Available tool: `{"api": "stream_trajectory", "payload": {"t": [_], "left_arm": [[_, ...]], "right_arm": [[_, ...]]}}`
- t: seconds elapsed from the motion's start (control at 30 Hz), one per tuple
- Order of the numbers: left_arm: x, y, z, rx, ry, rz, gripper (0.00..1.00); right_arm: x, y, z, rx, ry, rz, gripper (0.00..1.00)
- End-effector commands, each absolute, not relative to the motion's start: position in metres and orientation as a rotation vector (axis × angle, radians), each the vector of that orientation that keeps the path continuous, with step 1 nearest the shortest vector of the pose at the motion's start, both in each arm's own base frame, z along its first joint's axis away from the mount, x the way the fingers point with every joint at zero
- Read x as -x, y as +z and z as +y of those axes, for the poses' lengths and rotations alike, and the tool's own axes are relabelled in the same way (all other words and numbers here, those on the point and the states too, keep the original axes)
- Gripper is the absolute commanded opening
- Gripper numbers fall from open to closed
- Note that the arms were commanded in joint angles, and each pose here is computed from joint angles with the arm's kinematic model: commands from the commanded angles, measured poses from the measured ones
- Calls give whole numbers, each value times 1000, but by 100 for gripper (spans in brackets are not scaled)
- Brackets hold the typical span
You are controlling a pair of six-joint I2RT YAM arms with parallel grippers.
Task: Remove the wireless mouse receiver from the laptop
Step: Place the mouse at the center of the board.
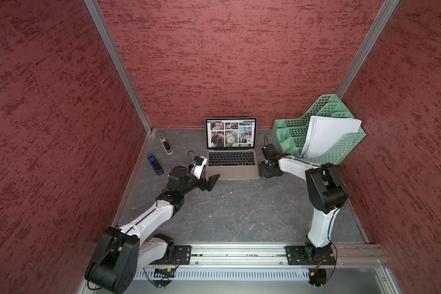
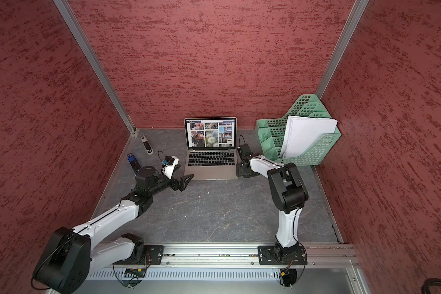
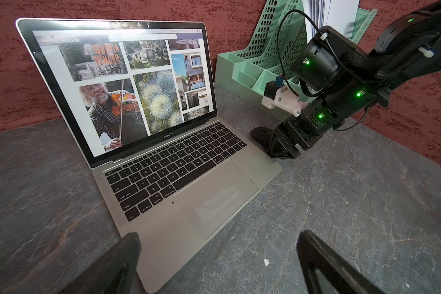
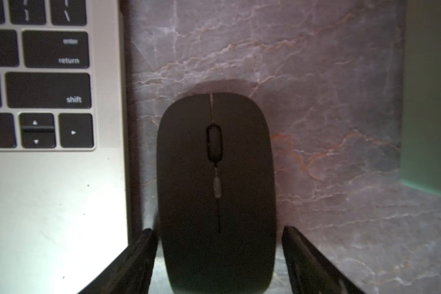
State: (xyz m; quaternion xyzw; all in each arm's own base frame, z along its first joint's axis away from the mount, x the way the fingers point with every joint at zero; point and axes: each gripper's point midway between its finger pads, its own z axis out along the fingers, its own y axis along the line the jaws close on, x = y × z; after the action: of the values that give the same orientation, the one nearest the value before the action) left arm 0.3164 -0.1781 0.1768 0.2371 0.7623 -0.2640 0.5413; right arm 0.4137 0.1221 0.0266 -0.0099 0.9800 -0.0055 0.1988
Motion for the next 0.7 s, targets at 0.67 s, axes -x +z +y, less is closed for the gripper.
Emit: {"api": "stream_trajectory", "payload": {"t": [0.67], "left_arm": [[-344, 198, -19, -10, 6, 1726, 100]], "right_arm": [[-383, 198, 18, 6, -3, 1849, 98]]}}
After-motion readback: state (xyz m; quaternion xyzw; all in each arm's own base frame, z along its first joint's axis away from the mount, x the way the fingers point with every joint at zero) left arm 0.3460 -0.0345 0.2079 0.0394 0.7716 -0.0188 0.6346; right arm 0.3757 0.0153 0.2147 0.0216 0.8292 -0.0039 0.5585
